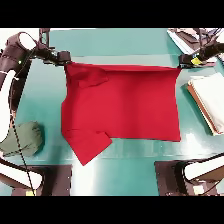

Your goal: Fold the shirts.

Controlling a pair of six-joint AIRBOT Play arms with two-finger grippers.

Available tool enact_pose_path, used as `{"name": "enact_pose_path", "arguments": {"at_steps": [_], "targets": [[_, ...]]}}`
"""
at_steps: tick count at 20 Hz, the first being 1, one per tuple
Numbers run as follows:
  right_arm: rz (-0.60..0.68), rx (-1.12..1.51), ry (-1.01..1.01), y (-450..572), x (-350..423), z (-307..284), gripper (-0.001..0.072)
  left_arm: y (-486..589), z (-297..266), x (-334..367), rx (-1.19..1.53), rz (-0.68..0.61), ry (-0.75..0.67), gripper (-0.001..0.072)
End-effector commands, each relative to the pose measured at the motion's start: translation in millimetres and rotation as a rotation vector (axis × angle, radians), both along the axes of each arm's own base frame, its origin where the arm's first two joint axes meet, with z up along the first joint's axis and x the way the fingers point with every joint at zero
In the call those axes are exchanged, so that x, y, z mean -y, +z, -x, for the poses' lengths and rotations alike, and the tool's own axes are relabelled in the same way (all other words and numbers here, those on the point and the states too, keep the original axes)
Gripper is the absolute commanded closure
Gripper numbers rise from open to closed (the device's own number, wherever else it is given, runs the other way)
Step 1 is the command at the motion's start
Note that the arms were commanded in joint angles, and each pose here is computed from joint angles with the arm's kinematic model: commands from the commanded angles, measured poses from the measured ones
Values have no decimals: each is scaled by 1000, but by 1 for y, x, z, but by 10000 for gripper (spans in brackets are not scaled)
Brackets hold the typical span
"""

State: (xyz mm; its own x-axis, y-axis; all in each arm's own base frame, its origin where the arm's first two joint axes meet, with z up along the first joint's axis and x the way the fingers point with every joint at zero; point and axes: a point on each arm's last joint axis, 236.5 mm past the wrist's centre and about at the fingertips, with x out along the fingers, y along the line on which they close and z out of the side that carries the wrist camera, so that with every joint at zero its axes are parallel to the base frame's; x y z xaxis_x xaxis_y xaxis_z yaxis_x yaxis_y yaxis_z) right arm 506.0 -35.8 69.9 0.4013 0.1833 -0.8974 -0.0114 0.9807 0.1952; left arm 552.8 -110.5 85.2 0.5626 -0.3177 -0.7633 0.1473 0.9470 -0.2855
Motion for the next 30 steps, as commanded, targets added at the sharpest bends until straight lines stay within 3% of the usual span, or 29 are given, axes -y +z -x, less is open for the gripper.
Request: {"name": "enact_pose_path", "arguments": {"at_steps": [1, 4, 11, 12, 13, 14, 18, 23, 26, 30], "targets": [[-26, -38, 12, -8, -3, -3, 699, -24, 21, -14, -113, -44, -63, 670], [-41, -126, 17, -26, -8, 29, 699, -57, 62, -12, -290, -64, -134, 670], [-53, -151, -43, -74, -17, 84, 697, -132, 116, 1, -509, 22, -132, 667], [-55, -146, -48, -75, -17, 86, 649, -134, 119, -1, -522, 11, -136, 469], [-62, -143, -54, -74, -19, 86, 408, -133, 120, -3, -521, 1, -136, 158], [-64, -138, -61, -70, -19, 86, 297, -127, 120, -6, -510, -13, -138, 170], [-58, -125, -28, -32, -25, 109, 297, -78, 145, -14, -442, -44, -131, 171], [-32, 41, -57, 1, -27, 130, 301, -97, 275, -44, -583, -100, 21, 170], [-27, 77, -63, 9, -27, 133, 301, -125, 346, -33, -680, -23, 55, 170], [-27, 78, -63, 9, -27, 133, 301, -159, 378, -8, -726, 121, 116, 170]]}}
